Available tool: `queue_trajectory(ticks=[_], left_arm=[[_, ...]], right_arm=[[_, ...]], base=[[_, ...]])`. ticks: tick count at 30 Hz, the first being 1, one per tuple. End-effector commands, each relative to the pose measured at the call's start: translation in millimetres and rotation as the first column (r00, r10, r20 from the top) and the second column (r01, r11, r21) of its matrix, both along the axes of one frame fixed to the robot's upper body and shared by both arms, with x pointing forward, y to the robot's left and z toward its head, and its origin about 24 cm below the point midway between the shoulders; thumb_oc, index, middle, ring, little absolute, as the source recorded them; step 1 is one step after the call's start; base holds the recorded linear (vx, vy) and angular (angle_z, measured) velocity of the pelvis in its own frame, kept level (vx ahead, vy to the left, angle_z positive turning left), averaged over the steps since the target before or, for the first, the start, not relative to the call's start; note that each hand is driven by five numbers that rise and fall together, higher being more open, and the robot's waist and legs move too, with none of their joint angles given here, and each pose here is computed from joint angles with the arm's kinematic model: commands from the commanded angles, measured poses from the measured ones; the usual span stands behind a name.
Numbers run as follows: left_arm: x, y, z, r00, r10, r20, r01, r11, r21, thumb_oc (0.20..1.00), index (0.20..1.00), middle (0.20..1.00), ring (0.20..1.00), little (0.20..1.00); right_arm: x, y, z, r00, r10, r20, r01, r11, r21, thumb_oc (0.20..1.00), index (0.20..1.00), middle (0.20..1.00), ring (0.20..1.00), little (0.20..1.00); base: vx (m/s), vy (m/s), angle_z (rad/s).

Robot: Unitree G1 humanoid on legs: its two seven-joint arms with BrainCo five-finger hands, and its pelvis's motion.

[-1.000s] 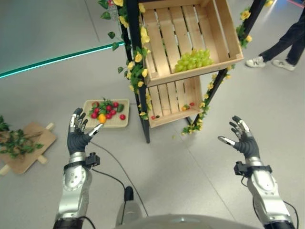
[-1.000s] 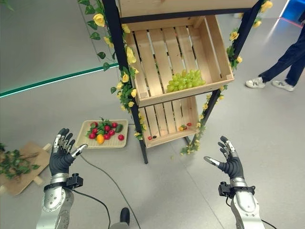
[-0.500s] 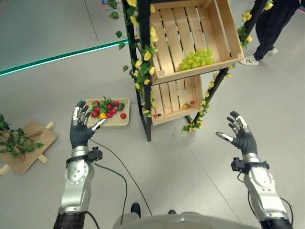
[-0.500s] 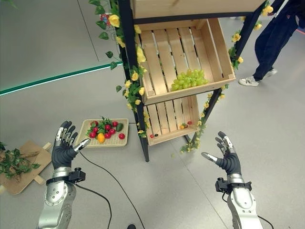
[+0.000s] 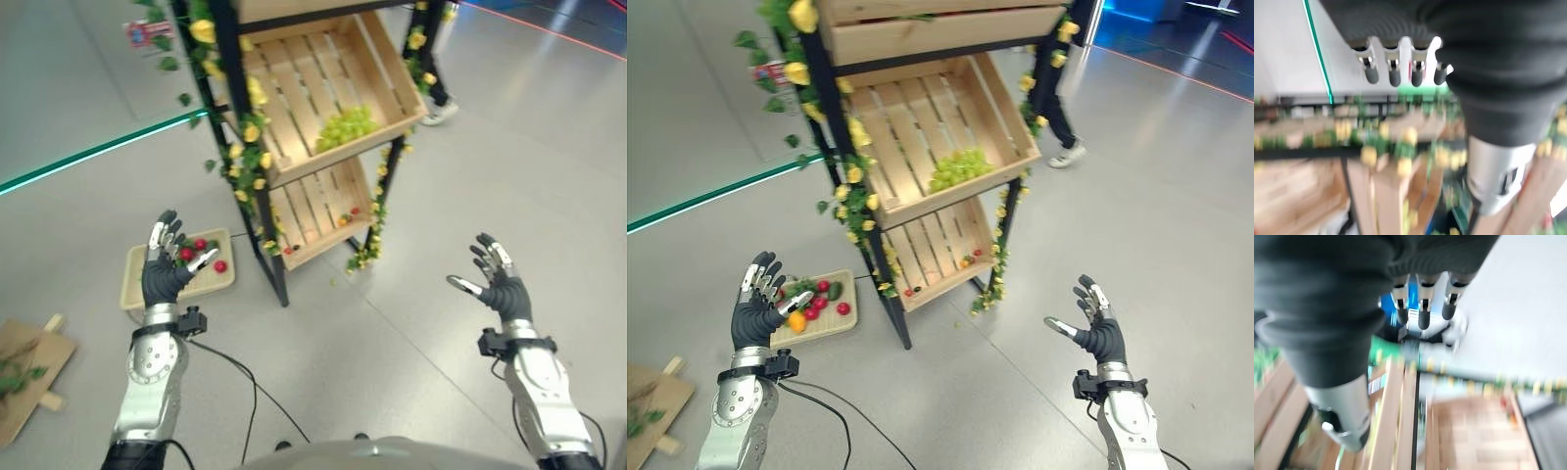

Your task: Pick up the fruits from the basket on one side to the basket on the other side

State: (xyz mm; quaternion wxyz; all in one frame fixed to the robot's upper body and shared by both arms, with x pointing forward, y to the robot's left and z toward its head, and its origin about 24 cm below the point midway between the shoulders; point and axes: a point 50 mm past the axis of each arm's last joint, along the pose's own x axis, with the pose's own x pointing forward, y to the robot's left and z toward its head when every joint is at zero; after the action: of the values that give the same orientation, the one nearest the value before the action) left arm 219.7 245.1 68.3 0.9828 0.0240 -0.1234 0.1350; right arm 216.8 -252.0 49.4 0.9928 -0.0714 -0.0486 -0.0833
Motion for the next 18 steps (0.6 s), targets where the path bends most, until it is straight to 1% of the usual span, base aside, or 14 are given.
queue_trajectory(ticks=[1, 3, 5, 6, 7, 9, 10, 14, 16, 18], left_arm=[[7.1, -3.0, 37.0, 0.981, -0.070, 0.180, 0.055, 0.995, 0.089, 1.000, 1.000, 1.000, 1.000, 1.000], [10.7, -6.2, 37.4, 0.979, -0.104, 0.174, 0.088, 0.992, 0.095, 1.000, 1.000, 1.000, 1.000, 1.000], [14.8, -9.1, 36.7, 0.978, -0.114, 0.176, 0.101, 0.992, 0.081, 1.000, 1.000, 1.000, 1.000, 1.000], [20.3, -16.2, 33.6, 0.976, -0.131, 0.174, 0.127, 0.991, 0.035, 1.000, 1.000, 1.000, 1.000, 1.000], [23.1, -20.4, 32.9, 0.974, -0.148, 0.170, 0.146, 0.989, 0.024, 1.000, 1.000, 1.000, 1.000, 1.000], [25.3, -22.9, 35.5, 0.971, -0.161, 0.179, 0.158, 0.987, 0.031, 1.000, 1.000, 1.000, 1.000, 1.000], [28.8, -30.5, 38.3, 0.966, -0.172, 0.194, 0.169, 0.985, 0.031, 1.000, 1.000, 1.000, 1.000, 1.000], [28.9, -33.7, 40.6, 0.964, -0.170, 0.207, 0.168, 0.985, 0.024, 1.000, 1.000, 1.000, 1.000, 1.000], [25.5, -30.2, 41.3, 0.966, -0.160, 0.203, 0.149, 0.987, 0.069, 1.000, 1.000, 1.000, 1.000, 1.000], [24.9, -29.6, 41.6, 0.967, -0.155, 0.201, 0.142, 0.987, 0.079, 1.000, 1.000, 1.000, 1.000, 1.000]], right_arm=[[6.1, -5.1, 35.1, 0.983, -0.011, 0.184, 0.020, 0.999, -0.047, 1.000, 1.000, 1.000, 1.000, 1.000], [5.4, -6.1, 33.0, 0.985, -0.016, 0.173, 0.025, 0.998, -0.050, 1.000, 1.000, 1.000, 1.000, 1.000], [4.9, -5.9, 34.2, 0.984, -0.013, 0.178, 0.021, 0.999, -0.044, 1.000, 1.000, 1.000, 1.000, 1.000], [4.8, -3.5, 40.2, 0.978, 0.009, 0.207, -0.003, 1.000, -0.028, 1.000, 1.000, 1.000, 1.000, 1.000], [4.2, -2.0, 42.8, 0.975, 0.021, 0.221, -0.018, 1.000, -0.019, 1.000, 1.000, 1.000, 1.000, 1.000], [3.0, -1.8, 45.3, 0.972, 0.025, 0.235, -0.025, 1.000, -0.001, 1.000, 1.000, 1.000, 1.000, 1.000], [4.1, -0.8, 47.1, 0.970, 0.030, 0.240, -0.032, 0.999, 0.003, 1.000, 1.000, 1.000, 1.000, 1.000], [2.5, 0.8, 41.1, 0.977, 0.028, 0.213, -0.030, 1.000, 0.006, 1.000, 1.000, 1.000, 1.000, 1.000], [3.0, 6.0, 37.3, 0.979, 0.067, 0.192, -0.064, 0.998, -0.019, 1.000, 1.000, 1.000, 1.000, 1.000], [4.0, 10.3, 31.3, 0.982, 0.085, 0.167, -0.083, 0.996, -0.019, 1.000, 1.000, 1.000, 1.000, 1.000]], base=[[0.05, -0.174, -2.29], [0.12, -0.226, -1.50], [0.12, -0.310, -0.71], [0.17, -0.478, -0.21], [0.17, -0.493, -0.18], [0.00, -0.331, -0.72], [-0.02, -0.286, -1.05], [0.17, -0.063, -1.13], [0.21, 0.064, -1.06], [0.22, -0.010, -1.79]])
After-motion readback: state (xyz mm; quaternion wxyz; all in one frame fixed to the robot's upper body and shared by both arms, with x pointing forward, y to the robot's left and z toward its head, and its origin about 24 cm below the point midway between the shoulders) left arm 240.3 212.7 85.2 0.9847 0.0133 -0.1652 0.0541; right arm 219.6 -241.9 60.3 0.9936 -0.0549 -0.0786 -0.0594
